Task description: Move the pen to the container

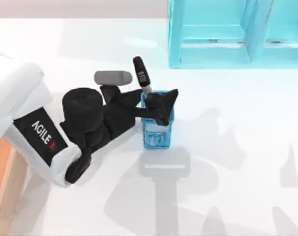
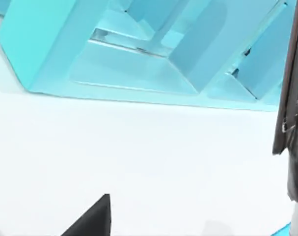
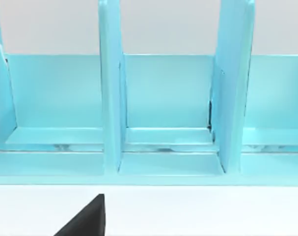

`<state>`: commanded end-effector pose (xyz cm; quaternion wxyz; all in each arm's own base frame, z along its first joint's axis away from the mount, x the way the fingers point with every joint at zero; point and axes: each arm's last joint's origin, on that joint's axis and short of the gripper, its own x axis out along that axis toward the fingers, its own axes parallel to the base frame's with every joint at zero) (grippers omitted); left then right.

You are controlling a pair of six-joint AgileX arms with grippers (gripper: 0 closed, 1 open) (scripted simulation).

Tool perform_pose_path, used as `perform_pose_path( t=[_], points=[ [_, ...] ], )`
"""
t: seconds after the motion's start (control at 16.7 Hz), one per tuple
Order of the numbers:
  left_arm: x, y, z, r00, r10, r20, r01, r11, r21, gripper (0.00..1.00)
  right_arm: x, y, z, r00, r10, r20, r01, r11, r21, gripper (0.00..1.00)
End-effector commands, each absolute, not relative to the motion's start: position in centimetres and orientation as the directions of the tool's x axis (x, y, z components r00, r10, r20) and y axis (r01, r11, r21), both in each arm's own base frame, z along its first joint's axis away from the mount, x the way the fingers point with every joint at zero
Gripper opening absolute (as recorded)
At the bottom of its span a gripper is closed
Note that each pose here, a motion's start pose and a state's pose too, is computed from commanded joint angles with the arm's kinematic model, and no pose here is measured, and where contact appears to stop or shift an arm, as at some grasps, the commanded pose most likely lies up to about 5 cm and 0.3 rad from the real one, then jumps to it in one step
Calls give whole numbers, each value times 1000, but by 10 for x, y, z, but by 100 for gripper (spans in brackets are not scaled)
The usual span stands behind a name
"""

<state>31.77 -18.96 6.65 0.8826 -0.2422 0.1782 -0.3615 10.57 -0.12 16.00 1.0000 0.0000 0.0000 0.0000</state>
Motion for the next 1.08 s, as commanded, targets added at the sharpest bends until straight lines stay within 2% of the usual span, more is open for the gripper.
perform_pose_path(
  t=[0.66,1.08],
  points=[
    [318,-190,66,675,-724,-139,552,621,-556,2,106,-1,160,1000,0,0,0,1000,0,100],
    [318,-190,66,675,-724,-139,552,621,-556,0,106,-1,160,1000,0,0,0,1000,0,100]
  ],
)
